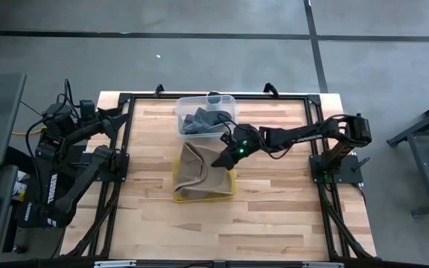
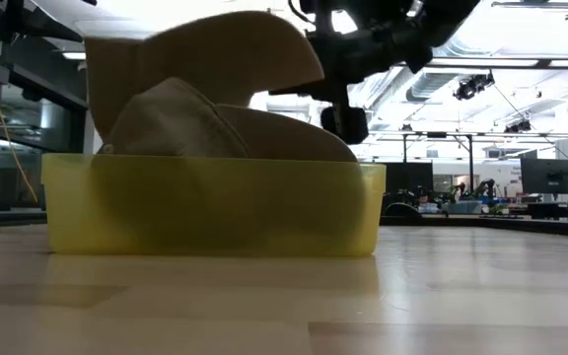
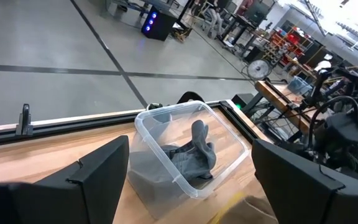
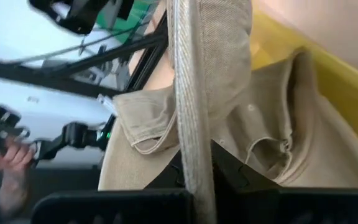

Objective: Pick & Place hat
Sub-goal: Put the brown cap into the yellow bin, then return to Home Position

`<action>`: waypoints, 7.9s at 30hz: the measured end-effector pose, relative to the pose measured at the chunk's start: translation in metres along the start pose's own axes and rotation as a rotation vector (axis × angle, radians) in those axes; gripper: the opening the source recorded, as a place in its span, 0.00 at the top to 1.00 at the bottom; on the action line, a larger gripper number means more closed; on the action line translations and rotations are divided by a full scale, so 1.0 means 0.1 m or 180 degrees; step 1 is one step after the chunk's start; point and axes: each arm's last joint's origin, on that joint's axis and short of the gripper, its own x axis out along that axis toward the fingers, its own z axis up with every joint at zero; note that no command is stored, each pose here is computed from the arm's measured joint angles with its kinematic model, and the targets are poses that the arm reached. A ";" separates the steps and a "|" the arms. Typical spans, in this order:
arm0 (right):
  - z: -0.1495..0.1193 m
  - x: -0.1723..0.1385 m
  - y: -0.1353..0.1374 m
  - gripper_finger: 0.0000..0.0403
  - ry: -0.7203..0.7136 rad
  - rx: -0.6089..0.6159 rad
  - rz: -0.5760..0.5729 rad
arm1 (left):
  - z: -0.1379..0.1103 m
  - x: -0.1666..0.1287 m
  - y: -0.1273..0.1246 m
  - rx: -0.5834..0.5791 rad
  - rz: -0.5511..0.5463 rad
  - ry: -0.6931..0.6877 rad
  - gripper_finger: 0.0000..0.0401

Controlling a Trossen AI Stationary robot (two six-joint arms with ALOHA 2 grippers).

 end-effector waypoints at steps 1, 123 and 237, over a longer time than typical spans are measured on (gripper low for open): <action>-0.02 0.01 -0.01 0.99 -0.0035 0.0031 -0.0033 | 0.00 0.00 0.00 -0.0001 0.0001 0.0000 0.21; -1.09 -2.88 0.21 1.00 -0.1577 -0.1976 -0.1500 | -0.46 0.02 0.16 -0.0016 -0.0412 0.0191 1.00; -1.37 -2.02 -1.09 1.00 -0.2328 -0.2841 -0.1297 | -1.33 1.20 0.78 0.1085 -0.0979 -0.0148 1.00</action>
